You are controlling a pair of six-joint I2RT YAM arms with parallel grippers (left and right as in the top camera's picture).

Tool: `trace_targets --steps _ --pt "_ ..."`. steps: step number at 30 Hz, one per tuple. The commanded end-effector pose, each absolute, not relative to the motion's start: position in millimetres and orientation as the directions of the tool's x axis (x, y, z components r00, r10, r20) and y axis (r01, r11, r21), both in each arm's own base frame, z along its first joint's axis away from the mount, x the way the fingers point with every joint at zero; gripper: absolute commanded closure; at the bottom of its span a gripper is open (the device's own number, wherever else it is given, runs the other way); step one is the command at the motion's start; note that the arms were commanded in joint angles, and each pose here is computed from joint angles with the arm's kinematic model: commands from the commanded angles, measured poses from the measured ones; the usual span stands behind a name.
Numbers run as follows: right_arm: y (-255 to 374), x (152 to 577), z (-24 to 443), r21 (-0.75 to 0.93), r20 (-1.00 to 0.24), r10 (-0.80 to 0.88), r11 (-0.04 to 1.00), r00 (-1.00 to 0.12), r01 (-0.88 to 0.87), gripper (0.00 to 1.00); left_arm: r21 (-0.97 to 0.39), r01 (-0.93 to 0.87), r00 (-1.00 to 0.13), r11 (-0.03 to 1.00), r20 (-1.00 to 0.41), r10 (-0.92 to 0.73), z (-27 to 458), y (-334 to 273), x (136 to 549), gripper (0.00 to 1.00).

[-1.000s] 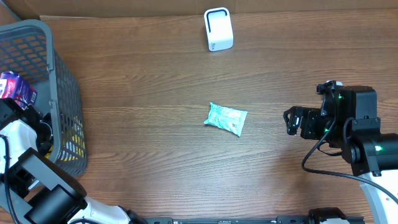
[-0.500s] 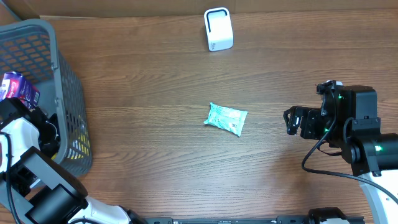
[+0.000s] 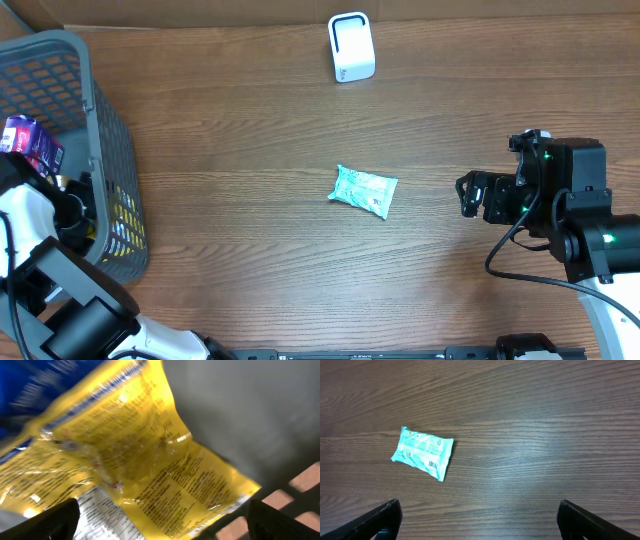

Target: Scan the item barcode

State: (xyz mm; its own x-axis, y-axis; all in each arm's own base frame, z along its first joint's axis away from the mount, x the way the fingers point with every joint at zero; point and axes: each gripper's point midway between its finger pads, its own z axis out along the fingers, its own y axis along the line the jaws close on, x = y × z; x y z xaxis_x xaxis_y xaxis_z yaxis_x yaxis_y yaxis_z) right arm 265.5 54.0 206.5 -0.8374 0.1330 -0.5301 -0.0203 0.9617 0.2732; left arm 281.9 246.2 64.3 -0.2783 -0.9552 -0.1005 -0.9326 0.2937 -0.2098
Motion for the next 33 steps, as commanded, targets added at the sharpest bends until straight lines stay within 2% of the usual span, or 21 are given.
trace_targets --steps 1,4,10,13,18,26,28,29,30,32,33 --pt "56.5 268.8 215.1 0.277 -0.553 0.126 0.960 -0.823 -0.039 0.00 -0.218 -0.966 -0.119 0.135 -0.086 -0.989 73.0 257.7 280.4 0.00" --pt "56.6 270.6 216.3 0.277 -0.560 0.126 0.960 -0.819 -0.041 0.00 -0.202 -0.964 -0.158 0.175 -0.096 -0.983 71.1 255.9 280.1 0.00" --pt "56.8 272.1 216.6 0.277 -0.563 0.127 0.960 -0.817 -0.042 0.00 -0.176 -0.870 -0.432 0.460 -0.178 -0.884 65.0 248.3 299.0 0.00" --pt "56.9 272.1 215.8 0.278 -0.560 0.127 0.960 -0.819 -0.041 0.00 -0.167 -0.826 -0.507 0.539 -0.200 -0.838 57.8 243.2 308.7 0.00" --pt "57.3 270.7 214.9 0.280 -0.554 0.126 0.959 -0.823 -0.041 0.00 -0.157 -0.819 -0.529 0.552 -0.165 -0.832 35.4 236.5 313.1 0.00" --pt "57.2 269.3 213.8 0.280 -0.548 0.126 0.959 -0.827 -0.039 0.00 -0.111 -0.834 -0.542 0.540 -0.016 -0.840 -14.8 223.7 298.7 0.01" --pt "57.2 269.3 213.8 0.280 -0.548 0.126 0.959 -0.827 -0.039 0.00 -0.102 -0.837 -0.542 0.538 0.013 -0.840 -22.7 220.7 295.0 0.13" --pt "57.2 269.3 213.8 0.280 -0.548 0.126 0.959 -0.827 -0.039 0.00 -0.099 -0.837 -0.542 0.537 0.023 -0.840 -25.7 219.6 293.6 0.25" --pt "57.2 269.4 213.9 0.280 -0.548 0.126 0.959 -0.827 -0.039 0.00 -0.097 -0.838 -0.542 0.537 0.028 -0.840 -26.9 218.9 292.9 0.41" --pt "57.2 269.7 214.1 0.280 -0.549 0.126 0.959 -0.826 -0.040 0.00 -0.097 -0.838 -0.542 0.537 0.028 -0.840 -27.0 219.0 293.1 0.85" --pt "57.2 270.0 214.3 0.280 -0.551 0.126 0.959 -0.825 -0.040 0.00 -0.099 -0.838 -0.542 0.537 0.026 -0.840 -26.2 219.5 293.8 0.96"
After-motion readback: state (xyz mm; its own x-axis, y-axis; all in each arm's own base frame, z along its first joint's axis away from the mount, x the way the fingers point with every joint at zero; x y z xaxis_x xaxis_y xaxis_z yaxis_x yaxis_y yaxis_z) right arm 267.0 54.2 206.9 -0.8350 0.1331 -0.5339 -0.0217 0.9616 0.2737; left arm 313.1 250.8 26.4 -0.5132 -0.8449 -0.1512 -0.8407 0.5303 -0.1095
